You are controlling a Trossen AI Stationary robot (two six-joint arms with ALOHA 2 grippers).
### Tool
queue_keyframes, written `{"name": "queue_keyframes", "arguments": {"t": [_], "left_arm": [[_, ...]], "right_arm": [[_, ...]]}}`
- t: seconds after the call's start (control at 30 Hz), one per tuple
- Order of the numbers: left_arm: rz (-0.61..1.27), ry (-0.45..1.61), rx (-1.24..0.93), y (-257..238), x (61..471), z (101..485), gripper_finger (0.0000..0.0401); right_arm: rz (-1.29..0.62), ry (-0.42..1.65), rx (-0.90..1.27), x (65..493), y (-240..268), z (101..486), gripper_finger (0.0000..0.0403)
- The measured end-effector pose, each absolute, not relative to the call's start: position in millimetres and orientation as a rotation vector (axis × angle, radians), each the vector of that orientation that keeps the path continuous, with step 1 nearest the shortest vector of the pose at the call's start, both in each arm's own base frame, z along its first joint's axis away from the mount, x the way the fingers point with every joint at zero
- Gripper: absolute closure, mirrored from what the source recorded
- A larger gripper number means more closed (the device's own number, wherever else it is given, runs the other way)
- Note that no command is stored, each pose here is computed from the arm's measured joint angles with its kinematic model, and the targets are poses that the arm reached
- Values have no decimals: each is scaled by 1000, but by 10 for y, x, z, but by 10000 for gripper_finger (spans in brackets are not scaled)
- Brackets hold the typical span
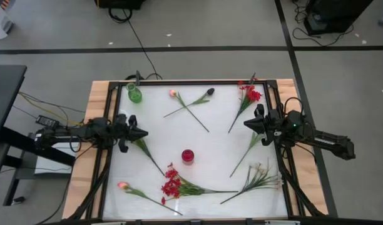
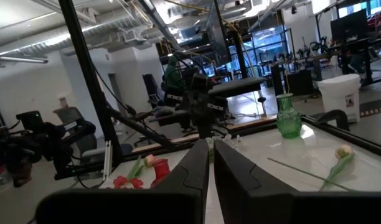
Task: Sort flowers into vase by color
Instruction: Put the left white flowers into the green flower vase
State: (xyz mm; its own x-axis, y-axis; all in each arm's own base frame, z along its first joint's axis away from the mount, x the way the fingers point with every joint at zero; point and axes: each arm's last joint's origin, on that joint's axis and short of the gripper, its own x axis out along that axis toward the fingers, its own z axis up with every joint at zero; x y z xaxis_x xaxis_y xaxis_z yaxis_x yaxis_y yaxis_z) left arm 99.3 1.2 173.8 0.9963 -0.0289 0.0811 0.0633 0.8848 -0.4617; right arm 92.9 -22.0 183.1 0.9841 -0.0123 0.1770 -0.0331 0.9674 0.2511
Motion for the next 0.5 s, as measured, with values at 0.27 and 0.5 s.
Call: {"name": "queue_keyframes", "arguments": {"t": [0.27,0.5], "left_arm": [[2,-163,-485,32,984,1810,376],[23,-183,-541,40,982,1821,376]], "right_arm": [[-148,-362,392,891,-270,1960,368],[-335,-511,751,868,-346,1968,368]]}}
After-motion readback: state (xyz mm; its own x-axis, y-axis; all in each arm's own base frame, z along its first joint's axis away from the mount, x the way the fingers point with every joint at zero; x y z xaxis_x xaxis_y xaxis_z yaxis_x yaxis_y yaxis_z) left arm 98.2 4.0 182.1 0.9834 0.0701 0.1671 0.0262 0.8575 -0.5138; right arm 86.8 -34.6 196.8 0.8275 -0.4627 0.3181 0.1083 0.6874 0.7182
